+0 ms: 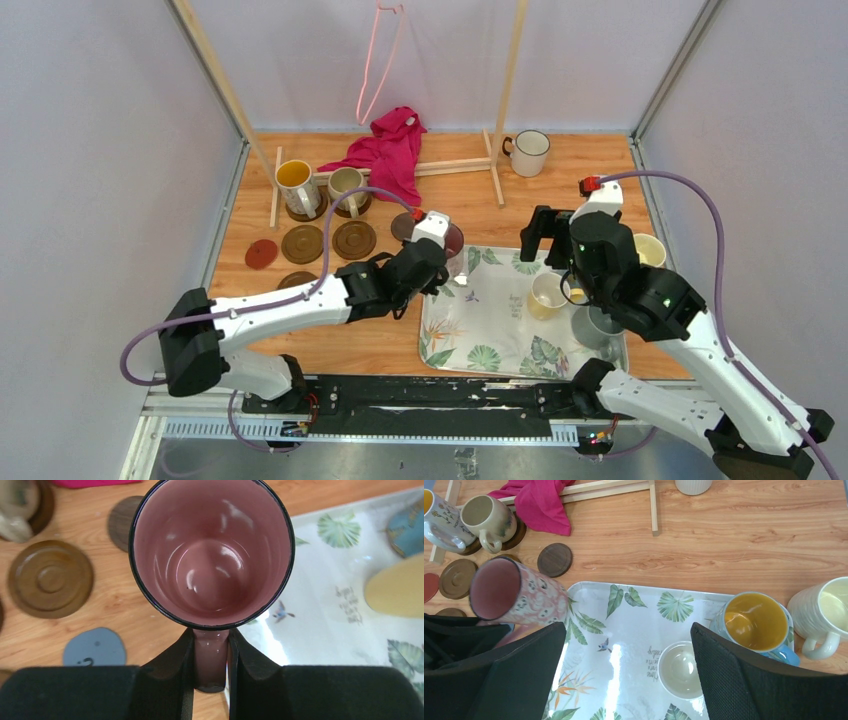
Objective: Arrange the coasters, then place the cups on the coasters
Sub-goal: Pick up the cup from the tray, then place the cup on the coaster.
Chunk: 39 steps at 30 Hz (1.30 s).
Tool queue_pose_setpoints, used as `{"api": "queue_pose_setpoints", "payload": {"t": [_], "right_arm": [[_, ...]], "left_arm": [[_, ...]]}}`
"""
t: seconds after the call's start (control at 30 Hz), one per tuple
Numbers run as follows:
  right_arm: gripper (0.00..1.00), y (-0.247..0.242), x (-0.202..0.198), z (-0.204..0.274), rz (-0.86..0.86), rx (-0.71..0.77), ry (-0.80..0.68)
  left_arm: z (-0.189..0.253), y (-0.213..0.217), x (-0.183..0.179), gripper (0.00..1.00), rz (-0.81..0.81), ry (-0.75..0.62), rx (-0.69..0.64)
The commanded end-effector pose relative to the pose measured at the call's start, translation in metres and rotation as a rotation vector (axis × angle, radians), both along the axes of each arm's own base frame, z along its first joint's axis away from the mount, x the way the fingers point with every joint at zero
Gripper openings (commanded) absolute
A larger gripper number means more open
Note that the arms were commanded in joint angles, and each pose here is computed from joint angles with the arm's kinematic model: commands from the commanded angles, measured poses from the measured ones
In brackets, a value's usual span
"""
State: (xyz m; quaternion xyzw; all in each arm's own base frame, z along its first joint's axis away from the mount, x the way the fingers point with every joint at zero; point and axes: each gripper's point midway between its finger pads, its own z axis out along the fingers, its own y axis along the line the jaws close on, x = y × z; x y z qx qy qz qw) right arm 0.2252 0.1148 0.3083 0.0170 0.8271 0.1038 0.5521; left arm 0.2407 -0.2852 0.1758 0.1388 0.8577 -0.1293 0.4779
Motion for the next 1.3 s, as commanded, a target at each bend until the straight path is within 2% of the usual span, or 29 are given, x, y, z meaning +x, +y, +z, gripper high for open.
{"api": "queue_pose_setpoints", "payload": {"t": [0.0,0.43,0.8,1.27], "right_arm": [[1.00,0.003,0.009,0.000,0.008,-0.020,-0.003],[1.00,0.019,0.028,-0.027,0.089,0.003,0.091],[1.00,0.022,0.036,-0.039,0.134,0.013,0.137],[1.00,0.021,0.038,-0.053,0.184,0.004,0.181]], "left_arm": [[0.027,0.048,0.026,0.00,0.223,-0.093,-0.039],[0.007,0.199,0.049,0.00,0.678,-0.076,0.039],[0.003,0.266,0.061,0.00,0.909,-0.082,0.044],[-0.015,0.356,0.084,0.00,1.219,-0.080,-0.009]]}}
